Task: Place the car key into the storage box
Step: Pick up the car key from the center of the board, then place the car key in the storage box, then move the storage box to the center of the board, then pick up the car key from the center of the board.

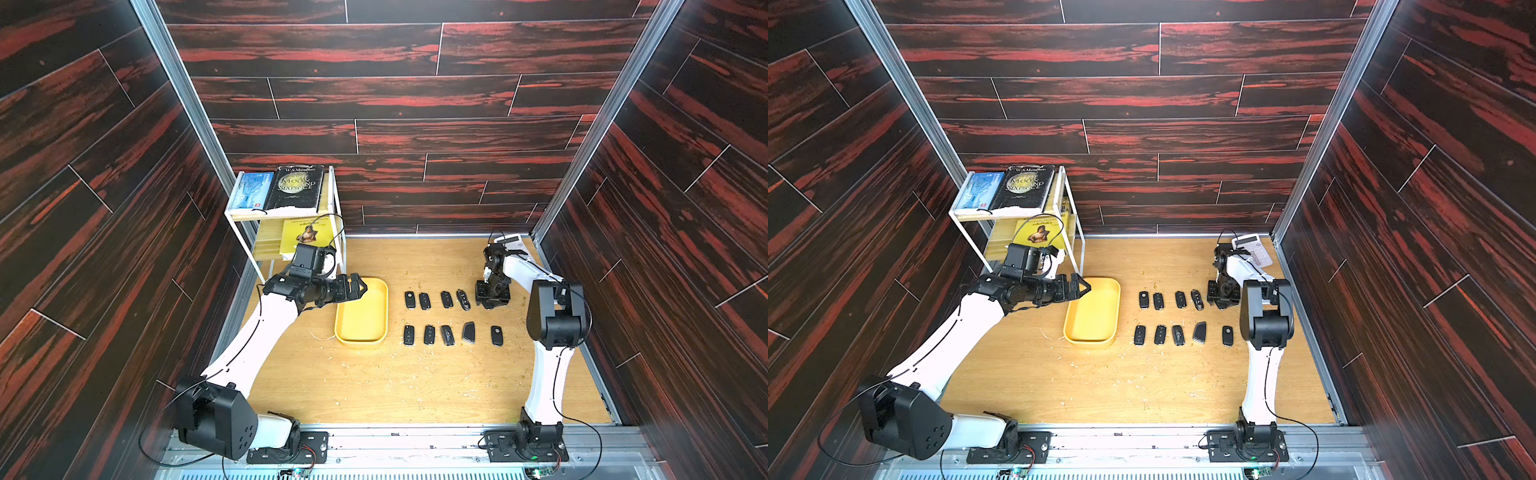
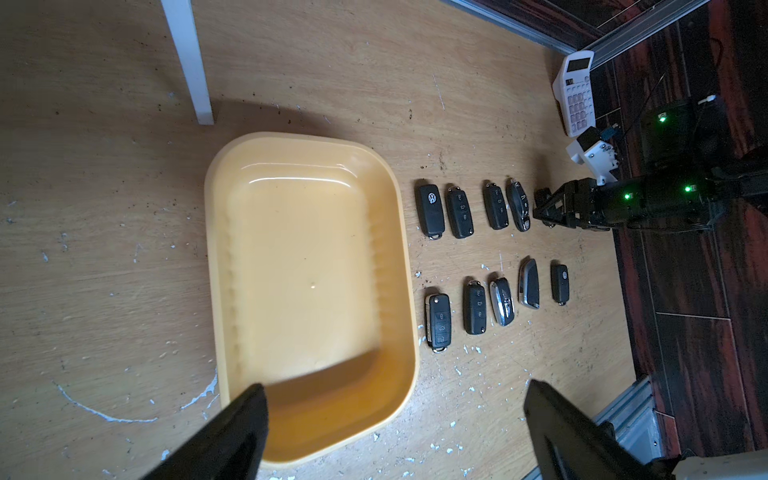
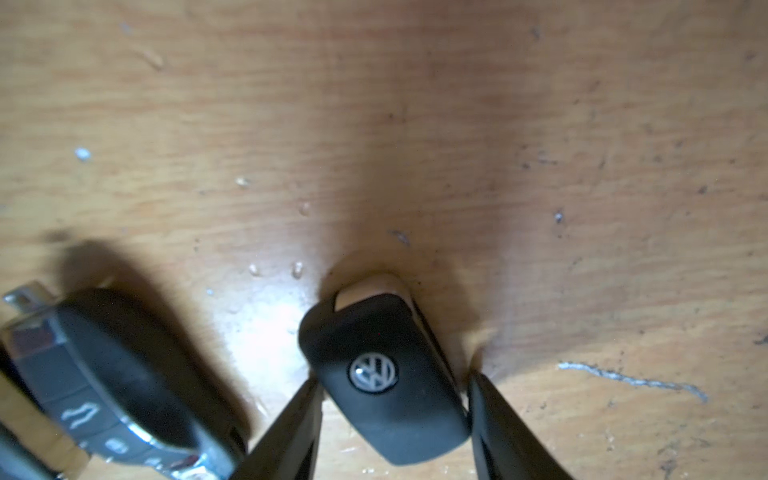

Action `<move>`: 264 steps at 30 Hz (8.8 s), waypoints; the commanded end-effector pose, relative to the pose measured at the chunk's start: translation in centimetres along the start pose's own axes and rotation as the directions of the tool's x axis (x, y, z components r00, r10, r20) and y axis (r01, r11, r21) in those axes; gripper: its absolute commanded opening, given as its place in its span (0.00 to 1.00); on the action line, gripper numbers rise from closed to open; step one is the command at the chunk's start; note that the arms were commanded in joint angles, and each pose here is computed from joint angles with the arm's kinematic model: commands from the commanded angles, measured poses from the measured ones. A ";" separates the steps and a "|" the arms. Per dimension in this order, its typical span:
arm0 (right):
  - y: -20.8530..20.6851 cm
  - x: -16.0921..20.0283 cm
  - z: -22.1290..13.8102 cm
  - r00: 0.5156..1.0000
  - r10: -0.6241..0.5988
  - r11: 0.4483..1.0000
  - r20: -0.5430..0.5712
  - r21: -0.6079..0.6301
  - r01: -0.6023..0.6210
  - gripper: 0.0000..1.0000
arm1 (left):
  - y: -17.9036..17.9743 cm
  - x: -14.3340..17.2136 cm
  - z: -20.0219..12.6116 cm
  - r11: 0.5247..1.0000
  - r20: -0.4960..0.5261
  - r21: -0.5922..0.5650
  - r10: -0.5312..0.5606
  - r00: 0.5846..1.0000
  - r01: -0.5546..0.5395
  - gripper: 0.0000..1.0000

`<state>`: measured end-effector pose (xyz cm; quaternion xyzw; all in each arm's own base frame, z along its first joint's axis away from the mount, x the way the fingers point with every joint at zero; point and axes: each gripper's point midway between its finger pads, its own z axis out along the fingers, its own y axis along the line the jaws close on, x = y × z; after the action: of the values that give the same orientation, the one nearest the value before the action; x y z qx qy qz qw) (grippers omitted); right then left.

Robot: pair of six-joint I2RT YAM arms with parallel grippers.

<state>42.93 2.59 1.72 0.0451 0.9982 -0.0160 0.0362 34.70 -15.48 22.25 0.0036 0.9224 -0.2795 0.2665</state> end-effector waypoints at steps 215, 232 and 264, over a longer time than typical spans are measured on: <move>-2.1 12.9 -2.8 0.985 0.141 0.980 0.098 0.128 -0.153 0.60 | 0.5 -1.6 1.3 0.984 0.055 0.067 -0.168 0.984 0.165 1.00; -2.9 12.6 -0.5 0.981 0.187 0.979 0.059 0.064 -0.191 0.57 | 0.8 -1.7 1.3 0.989 0.040 0.039 -0.144 0.989 0.143 1.00; -1.5 13.1 -0.2 0.983 0.179 0.984 0.043 -0.018 -0.178 0.22 | 0.9 -1.4 2.3 0.976 0.048 0.074 -0.207 0.977 0.203 0.98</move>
<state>30.87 2.23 1.38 0.1303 0.9882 -0.0069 0.0805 37.19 -14.99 20.47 -0.0969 0.9061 -0.3179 0.2618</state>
